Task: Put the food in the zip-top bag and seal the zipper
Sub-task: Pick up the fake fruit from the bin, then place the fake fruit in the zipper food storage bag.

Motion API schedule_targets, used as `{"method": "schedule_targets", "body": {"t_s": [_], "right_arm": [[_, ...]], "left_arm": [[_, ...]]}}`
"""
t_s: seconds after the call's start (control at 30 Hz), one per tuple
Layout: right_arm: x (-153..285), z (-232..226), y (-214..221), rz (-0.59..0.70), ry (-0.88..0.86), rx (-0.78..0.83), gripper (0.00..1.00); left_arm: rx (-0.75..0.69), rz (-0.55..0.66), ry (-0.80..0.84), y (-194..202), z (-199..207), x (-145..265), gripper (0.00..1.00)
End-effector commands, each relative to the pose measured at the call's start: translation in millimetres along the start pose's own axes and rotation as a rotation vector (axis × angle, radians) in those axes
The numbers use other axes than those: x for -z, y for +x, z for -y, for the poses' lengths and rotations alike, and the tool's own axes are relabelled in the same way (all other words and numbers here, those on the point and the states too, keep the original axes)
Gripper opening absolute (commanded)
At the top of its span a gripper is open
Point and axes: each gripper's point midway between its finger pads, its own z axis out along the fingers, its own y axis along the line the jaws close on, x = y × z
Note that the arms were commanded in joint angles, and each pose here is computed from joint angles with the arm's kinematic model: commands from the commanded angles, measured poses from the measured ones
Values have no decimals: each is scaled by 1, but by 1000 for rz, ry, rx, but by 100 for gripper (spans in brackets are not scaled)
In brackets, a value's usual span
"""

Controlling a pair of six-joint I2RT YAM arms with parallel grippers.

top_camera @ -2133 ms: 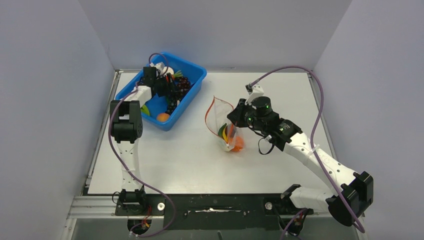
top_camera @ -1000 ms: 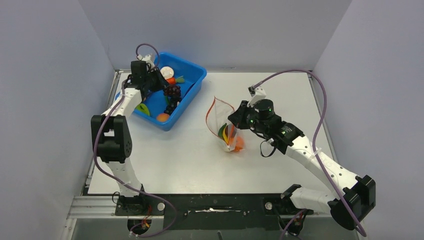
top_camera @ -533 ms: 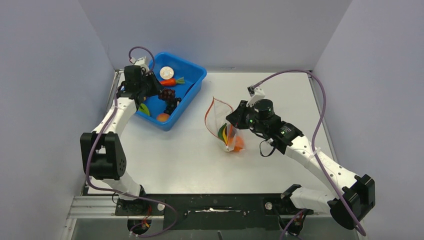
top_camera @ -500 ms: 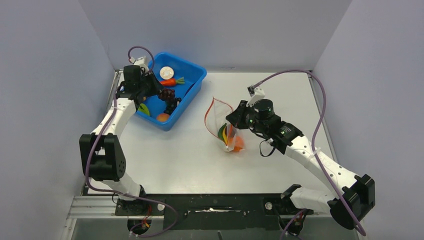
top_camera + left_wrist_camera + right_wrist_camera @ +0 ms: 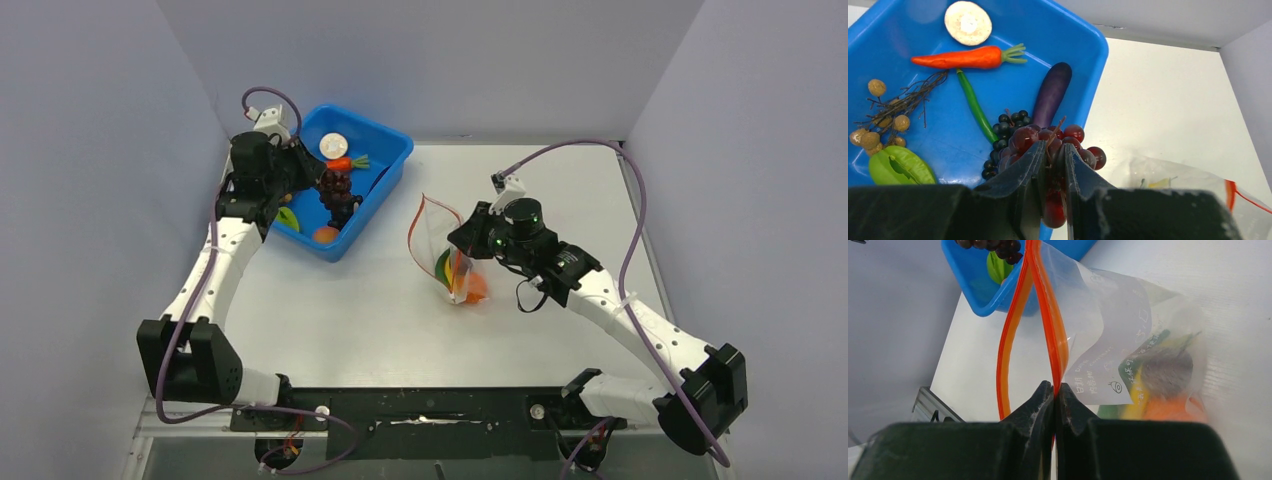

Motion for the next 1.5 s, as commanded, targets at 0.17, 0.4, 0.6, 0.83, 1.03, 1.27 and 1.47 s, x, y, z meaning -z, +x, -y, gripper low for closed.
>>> {"method": "schedule_targets", "body": {"t_s": [0.17,0.4,0.6,0.83,1.03,1.27,1.47], "right_arm": [[-4,-25,-10,36,-85,-5,0],[-11,-30,-6,24,-95,-9,0],[-19,-36,-3,13,-110,-15,0],[-31,-40,3,-5,-133,-32,0],[-38,-42,6,-17,-146,-46,0],[-42,-44,6,-18,-157,-63,0],[-42,-46,5,-13,-161,-67,0]], "left_arm": [[-29,175,158,-49,56,59,3],[26,186,289,-41,83,85,3],[66,154,374,-27,103,98,3],[108,157,462,-25,129,118,3],[160,193,591,-36,162,144,3],[237,180,711,-29,189,157,3],[291,158,799,-17,205,162,3]]}}
